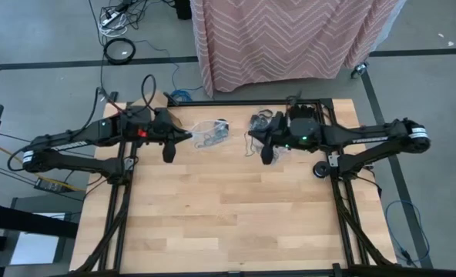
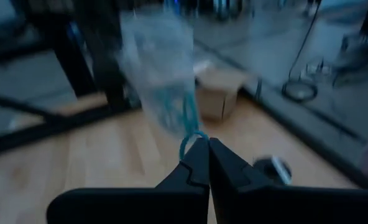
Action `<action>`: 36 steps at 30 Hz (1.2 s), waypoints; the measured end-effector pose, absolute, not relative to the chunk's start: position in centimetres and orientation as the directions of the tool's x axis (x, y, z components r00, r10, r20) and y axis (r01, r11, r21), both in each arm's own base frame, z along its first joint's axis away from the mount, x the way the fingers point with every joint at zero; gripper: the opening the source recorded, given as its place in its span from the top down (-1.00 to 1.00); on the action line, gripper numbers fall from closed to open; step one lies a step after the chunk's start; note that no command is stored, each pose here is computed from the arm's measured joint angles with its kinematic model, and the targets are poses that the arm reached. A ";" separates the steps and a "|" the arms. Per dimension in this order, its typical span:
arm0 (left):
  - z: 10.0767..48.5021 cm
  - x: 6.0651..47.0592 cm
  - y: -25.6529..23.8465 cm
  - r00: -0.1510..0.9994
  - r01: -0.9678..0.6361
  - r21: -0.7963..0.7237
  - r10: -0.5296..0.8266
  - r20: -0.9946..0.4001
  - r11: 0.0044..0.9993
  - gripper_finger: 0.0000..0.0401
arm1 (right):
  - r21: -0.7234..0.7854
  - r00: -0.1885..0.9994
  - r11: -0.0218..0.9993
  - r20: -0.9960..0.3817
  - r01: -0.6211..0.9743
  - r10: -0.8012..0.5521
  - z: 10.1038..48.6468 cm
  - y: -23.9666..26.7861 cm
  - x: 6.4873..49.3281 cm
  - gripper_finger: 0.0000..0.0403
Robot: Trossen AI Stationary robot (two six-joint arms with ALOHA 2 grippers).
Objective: Sort rubber bands
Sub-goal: Put the blue rubber band into the transparent zip bag
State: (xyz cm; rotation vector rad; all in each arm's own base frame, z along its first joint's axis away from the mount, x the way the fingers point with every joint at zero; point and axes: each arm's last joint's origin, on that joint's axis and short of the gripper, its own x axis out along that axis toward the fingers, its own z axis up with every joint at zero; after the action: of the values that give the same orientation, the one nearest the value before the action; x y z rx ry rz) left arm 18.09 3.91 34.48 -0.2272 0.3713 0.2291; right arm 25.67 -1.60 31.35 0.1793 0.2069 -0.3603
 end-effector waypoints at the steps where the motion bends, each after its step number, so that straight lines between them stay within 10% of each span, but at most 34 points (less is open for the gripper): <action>1: 34.4 18.3 3.9 0.904 -0.262 -0.176 0.178 -0.389 0.949 0.89 | 0.138 0.920 0.920 -0.198 0.367 -0.337 31.8 -1.6 25.5 1.00; 20: 29.5 24.7 4.9 0.835 -0.172 -0.244 0.011 -0.550 0.954 0.89 | 0.052 0.920 0.924 0.087 0.378 -0.382 38.6 -1.7 25.4 1.00; 36: 29.1 26.8 5.2 0.882 -0.100 -0.274 -0.042 -0.469 0.956 0.89 | 0.013 0.945 0.945 0.019 0.326 -0.326 38.5 -1.6 27.8 1.00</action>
State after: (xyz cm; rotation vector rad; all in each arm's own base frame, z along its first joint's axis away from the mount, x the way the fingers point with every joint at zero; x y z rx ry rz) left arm 26.80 5.15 29.12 -0.2976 0.4907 0.0303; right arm 27.76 -1.61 38.48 0.0100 -0.0213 -0.3319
